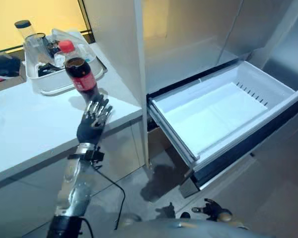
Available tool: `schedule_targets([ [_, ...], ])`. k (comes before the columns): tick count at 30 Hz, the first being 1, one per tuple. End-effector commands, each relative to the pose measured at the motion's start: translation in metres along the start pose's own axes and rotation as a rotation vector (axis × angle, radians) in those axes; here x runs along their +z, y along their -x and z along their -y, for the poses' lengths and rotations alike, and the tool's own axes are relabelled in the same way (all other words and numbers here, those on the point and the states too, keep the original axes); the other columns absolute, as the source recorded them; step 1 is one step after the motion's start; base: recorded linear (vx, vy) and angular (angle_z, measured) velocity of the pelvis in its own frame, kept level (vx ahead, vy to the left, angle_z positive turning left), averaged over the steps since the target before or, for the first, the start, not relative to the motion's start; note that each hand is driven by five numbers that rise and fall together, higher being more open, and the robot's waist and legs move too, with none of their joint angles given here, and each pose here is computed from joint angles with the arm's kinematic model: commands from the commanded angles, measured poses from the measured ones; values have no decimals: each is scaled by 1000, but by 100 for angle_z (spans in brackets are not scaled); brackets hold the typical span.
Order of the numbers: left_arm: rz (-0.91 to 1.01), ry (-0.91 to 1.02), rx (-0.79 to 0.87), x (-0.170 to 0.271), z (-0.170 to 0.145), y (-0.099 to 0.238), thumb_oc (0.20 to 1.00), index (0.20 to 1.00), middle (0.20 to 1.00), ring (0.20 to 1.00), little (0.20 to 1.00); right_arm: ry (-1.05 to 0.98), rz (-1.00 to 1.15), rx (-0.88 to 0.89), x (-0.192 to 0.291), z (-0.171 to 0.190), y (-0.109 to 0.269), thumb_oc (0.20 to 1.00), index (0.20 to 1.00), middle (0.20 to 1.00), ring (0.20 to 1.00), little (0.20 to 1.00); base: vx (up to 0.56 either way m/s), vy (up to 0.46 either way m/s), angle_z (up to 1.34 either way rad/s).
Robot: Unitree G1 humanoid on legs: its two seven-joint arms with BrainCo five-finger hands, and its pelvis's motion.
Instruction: Take the drinks into the refrigerator
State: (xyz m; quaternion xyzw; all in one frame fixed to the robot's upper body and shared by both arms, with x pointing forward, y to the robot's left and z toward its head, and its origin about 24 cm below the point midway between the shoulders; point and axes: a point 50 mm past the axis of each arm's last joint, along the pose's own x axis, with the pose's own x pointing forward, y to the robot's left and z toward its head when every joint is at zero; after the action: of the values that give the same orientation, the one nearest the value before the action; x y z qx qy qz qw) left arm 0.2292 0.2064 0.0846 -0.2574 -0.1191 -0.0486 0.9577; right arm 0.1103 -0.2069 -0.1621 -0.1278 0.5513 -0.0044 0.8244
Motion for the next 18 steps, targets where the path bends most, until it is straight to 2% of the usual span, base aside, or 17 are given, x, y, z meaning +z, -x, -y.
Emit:
schedule_targets([
  [1,186,-66,-85,38,14,-10,1000,1000,1000,1000,1000,56,47,-3,22,3,-3,1000,1000,1000,1000,1000,101,-30,87],
  [7,207,-123,121,36,-3,0,1000,1000,1000,1000,1000,49,52,-21,23,-2,-3,1000,1000,1000,1000,1000,0,0,0],
  [13,168,-182,227,32,-22,21,1000,1000,1000,1000,1000,31,40,-43,19,3,-3,1000,1000,1000,1000,1000,-7,-4,3],
  [18,147,-247,313,29,-34,24,1000,1000,1000,1000,1000,35,45,-52,20,6,-3,1000,1000,1000,1000,1000,-7,-10,3],
])
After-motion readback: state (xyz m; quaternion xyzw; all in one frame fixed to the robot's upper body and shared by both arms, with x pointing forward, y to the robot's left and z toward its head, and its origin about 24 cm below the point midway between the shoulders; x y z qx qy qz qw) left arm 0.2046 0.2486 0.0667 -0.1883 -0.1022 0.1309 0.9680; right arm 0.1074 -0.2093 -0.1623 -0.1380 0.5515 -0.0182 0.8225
